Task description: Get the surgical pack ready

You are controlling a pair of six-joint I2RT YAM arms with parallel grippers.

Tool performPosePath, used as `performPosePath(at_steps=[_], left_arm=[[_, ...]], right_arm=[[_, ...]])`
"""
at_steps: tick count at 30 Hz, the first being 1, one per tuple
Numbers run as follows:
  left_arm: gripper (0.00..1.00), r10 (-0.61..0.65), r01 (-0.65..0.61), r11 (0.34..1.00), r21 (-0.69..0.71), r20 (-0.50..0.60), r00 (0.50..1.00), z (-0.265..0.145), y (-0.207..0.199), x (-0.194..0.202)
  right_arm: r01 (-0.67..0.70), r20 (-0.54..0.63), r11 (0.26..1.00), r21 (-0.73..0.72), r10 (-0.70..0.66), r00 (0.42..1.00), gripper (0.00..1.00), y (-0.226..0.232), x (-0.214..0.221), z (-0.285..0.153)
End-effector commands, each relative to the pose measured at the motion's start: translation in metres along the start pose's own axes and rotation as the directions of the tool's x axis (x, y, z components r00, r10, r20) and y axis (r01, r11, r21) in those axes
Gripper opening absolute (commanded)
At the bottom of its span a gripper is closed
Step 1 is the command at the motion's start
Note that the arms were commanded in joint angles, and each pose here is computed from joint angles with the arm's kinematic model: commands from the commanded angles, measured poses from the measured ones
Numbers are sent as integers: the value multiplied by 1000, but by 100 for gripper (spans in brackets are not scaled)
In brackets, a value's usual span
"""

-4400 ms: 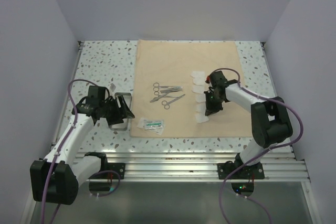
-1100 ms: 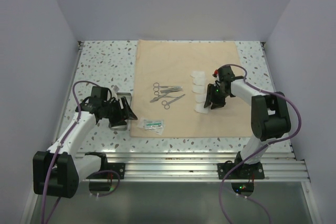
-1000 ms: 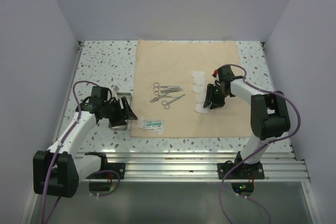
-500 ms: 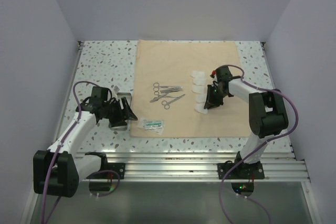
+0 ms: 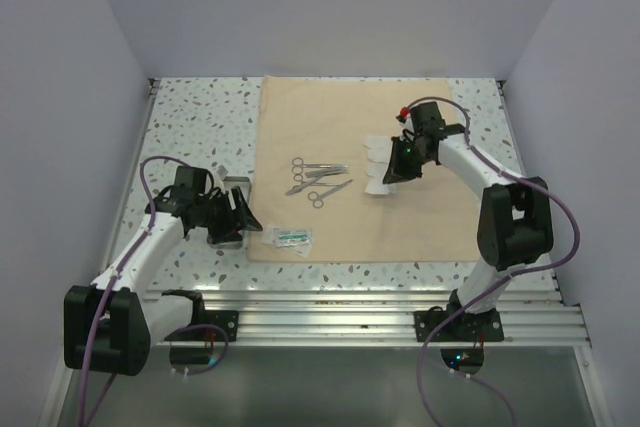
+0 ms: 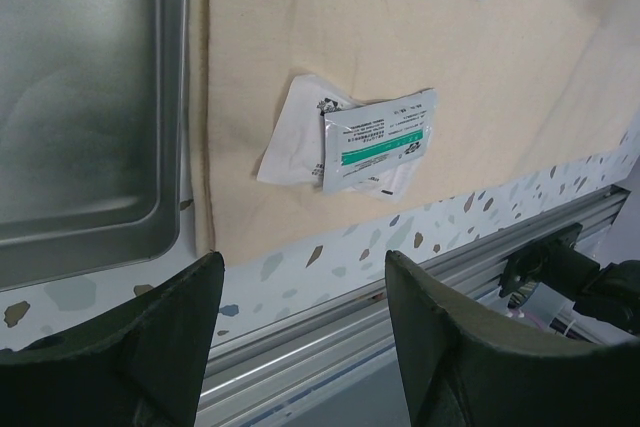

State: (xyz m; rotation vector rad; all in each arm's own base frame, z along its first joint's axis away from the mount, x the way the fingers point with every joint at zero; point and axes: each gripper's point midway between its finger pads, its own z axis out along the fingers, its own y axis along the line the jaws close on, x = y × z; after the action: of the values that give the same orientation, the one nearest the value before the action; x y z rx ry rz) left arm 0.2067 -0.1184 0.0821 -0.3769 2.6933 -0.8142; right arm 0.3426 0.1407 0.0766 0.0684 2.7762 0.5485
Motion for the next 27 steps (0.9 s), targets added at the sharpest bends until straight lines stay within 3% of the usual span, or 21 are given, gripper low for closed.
performPosePath(at_steps=[1,8,12,27], left_arm=[[70,23,-24,999,38,12,1000,2,-7,-4],[69,31,-31,999,36,16,999,2,-8,-7],[70,35,-35,999,23,16,999,0,-6,-7],[70,33,-33,999,19,2,999,4,-4,-6]], right_arm=[[62,56,996,-66,-59,997,0,28,-19,-28],[103,10,995,-17,-103,995,0,20,-35,-11],[101,-17,993,-65,-102,995,0,26,-30,-9],[75,-38,997,-8,-75,996,0,-3,-27,13]])
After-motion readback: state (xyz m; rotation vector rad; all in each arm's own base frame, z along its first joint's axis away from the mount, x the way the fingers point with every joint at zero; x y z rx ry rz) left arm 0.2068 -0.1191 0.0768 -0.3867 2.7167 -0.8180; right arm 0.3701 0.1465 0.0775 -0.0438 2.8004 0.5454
